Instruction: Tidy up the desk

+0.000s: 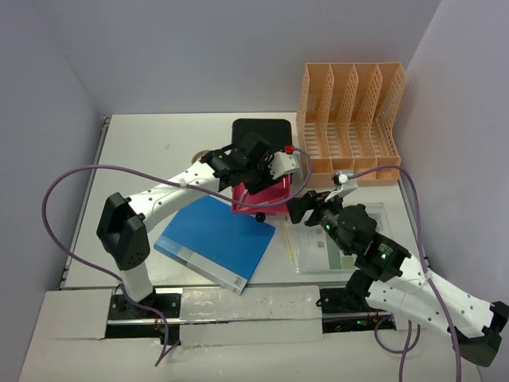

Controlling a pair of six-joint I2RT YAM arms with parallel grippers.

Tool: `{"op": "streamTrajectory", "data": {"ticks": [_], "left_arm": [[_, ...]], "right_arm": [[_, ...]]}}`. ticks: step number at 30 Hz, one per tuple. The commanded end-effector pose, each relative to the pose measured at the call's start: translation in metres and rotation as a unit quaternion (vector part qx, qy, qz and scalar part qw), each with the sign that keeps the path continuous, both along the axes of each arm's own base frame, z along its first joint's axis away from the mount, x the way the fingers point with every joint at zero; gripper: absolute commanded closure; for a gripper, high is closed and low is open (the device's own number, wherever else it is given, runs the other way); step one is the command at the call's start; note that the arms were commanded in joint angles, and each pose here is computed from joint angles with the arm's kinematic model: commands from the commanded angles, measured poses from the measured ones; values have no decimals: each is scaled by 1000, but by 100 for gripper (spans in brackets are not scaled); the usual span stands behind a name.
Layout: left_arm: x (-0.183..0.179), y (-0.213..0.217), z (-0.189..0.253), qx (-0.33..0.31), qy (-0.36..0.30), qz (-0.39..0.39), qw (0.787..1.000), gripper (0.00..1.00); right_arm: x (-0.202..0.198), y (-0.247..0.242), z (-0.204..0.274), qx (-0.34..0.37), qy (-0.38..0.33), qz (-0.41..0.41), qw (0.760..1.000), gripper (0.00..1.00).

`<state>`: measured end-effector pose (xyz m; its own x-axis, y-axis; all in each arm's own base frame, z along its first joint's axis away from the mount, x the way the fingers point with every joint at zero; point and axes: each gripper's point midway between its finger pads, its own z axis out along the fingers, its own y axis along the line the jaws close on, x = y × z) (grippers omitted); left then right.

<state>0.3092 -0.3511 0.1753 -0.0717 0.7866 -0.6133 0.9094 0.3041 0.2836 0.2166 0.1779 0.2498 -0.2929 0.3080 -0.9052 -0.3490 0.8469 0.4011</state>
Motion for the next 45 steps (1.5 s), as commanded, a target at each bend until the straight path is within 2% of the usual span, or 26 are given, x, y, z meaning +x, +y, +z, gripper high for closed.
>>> {"op": "streamTrajectory", "data": {"ticks": [1, 6, 9, 11, 16, 20, 24, 30, 35, 40, 42, 45], "left_arm": [[-3, 5, 54, -46, -34, 17, 998, 51], [1, 40, 111, -107, -52, 67, 991, 47], [14, 84, 126, -138, -42, 123, 982, 47], [9, 107, 132, -164, -31, 141, 976, 46], [5, 177, 129, -180, -42, 214, 959, 43], [-5, 223, 118, -183, -39, 256, 949, 42], [-17, 253, 103, -190, -29, 281, 940, 41], [-28, 273, 91, -209, -20, 295, 932, 41], [-33, 281, 90, -210, -19, 295, 932, 41], [-34, 282, 91, -215, -17, 291, 932, 41], [-34, 280, 90, -217, -15, 285, 933, 41], [-32, 287, 88, -218, -15, 294, 931, 41]], "right_arm": [[2, -6, -1, -13, 36, -22, 999, 21], [-5, -26, -62, -79, 146, -79, 983, 27], [-14, -26, -93, -85, 188, -83, 975, 33], [-21, -22, -117, -87, 211, -74, 971, 36], [-29, -6, -149, -65, 239, -54, 967, 47], [-31, 11, -181, -37, 265, -39, 963, 49], [-25, 21, -196, -43, 278, -49, 958, 53], [-14, 21, -215, -91, 296, -87, 947, 62], [-23, 24, -244, -127, 330, -97, 930, 70], [-38, 24, -258, -182, 346, -110, 914, 87], [-48, 24, -262, -211, 348, -118, 906, 99], [-58, 27, -262, -218, 347, -121, 904, 100]]}}
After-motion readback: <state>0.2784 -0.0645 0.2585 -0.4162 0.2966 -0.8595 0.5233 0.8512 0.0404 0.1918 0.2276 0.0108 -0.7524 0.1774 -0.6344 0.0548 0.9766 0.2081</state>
